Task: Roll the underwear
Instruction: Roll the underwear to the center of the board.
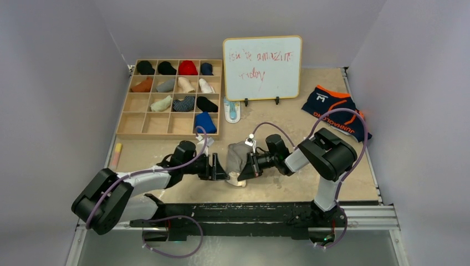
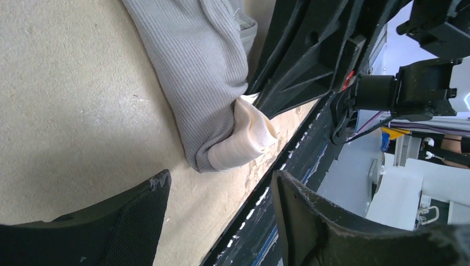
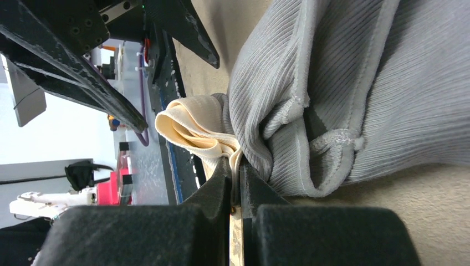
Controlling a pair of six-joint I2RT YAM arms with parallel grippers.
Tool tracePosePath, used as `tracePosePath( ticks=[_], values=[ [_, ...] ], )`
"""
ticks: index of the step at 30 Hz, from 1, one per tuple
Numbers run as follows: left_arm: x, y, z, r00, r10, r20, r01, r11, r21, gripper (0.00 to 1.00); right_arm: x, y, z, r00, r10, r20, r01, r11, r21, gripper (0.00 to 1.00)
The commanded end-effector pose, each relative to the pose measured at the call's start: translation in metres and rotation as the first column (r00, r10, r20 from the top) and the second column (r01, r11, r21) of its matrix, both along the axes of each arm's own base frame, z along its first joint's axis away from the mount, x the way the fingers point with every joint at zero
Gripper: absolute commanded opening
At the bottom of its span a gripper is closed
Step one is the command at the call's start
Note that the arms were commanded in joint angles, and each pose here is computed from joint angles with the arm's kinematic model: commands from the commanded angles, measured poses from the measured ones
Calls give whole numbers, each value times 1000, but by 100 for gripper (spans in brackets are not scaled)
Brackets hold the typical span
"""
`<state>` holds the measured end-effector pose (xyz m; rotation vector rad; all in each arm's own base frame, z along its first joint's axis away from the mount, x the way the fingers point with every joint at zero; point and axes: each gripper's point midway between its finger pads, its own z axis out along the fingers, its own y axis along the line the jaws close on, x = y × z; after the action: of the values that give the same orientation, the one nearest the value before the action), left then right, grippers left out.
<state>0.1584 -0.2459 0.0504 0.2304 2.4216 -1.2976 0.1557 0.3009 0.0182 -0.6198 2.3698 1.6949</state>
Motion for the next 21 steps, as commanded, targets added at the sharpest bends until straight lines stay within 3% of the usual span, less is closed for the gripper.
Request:
tracePosePath(
  ticks=[1, 8, 13, 21],
  values=[
    [11, -15, 12, 995, -66, 78, 70, 996, -51, 64, 2, -11, -21, 998, -46, -45, 42, 994, -96, 3],
    [21, -21, 6, 996, -54, 70, 58, 997, -58, 59, 6, -12, -19, 997, -54, -54, 49, 995, -86, 9],
    [14, -26, 9, 993, -97, 74, 103, 990, -93, 61, 8, -11, -18, 997, -53, -62, 47, 996, -81, 10],
    [9, -29, -4, 991, -128, 30, 129, 990, -53, 58, 12, -8, -14, 996, -54, -68, 49, 996, -75, 11]
  ],
)
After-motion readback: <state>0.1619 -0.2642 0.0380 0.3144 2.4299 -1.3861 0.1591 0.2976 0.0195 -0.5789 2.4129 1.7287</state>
